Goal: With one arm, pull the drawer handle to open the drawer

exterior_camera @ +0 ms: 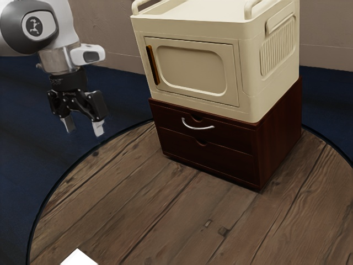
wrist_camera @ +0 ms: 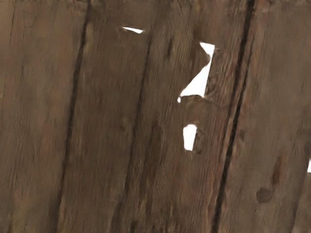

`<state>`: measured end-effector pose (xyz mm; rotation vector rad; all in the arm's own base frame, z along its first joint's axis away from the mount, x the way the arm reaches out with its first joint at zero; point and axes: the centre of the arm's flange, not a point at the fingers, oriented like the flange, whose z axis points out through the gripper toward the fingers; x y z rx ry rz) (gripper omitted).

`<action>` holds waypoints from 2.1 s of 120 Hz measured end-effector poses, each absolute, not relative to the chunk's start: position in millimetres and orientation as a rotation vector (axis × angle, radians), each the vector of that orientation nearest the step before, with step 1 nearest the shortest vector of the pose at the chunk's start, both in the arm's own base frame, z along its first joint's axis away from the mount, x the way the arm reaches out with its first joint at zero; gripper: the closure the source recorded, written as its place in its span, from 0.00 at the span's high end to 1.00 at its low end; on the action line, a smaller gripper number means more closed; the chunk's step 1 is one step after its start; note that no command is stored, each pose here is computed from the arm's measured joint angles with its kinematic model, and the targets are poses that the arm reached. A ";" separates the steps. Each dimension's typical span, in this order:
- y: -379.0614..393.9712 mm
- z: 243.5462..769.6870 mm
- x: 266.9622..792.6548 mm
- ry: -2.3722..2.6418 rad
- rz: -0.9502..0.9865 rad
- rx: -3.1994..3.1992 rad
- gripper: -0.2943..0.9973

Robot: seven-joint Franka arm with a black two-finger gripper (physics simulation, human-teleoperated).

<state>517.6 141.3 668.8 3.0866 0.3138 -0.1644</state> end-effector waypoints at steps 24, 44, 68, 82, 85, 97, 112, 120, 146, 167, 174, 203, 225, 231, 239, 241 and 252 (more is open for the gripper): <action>158.2 690.0 524.9 0.320 0.068 3.108 0.77; 112.0 808.4 504.1 -0.041 0.495 3.173 0.77; 51.1 801.9 519.3 -0.908 0.517 3.034 0.77; 19.0 777.6 541.9 -1.276 0.470 2.883 0.77; 13.8 771.0 547.6 -1.340 0.454 2.853 0.77; 11.3 743.4 562.4 -1.527 0.395 2.754 0.77; 33.6 695.1 551.4 -1.670 0.381 2.668 0.77; 44.4 690.0 549.1 -1.755 0.427 2.656 0.77; -17.5 668.0 549.5 -2.174 0.538 2.436 0.77; -13.8 643.9 564.6 -2.304 0.599 2.369 0.74; -12.4 641.6 568.4 -2.330 0.630 2.350 0.70; 13.1 608.1 590.4 -2.336 0.686 2.353 0.61; 36.3 582.5 609.4 -2.297 0.728 2.427 0.59; 40.7 579.0 612.3 -2.290 0.743 2.446 0.58; 42.5 576.2 614.0 -2.291 0.758 2.458 0.57; 42.1 575.5 614.2 -2.293 0.761 2.459 0.56; 34.2 570.2 614.4 -2.310 0.775 2.448 0.54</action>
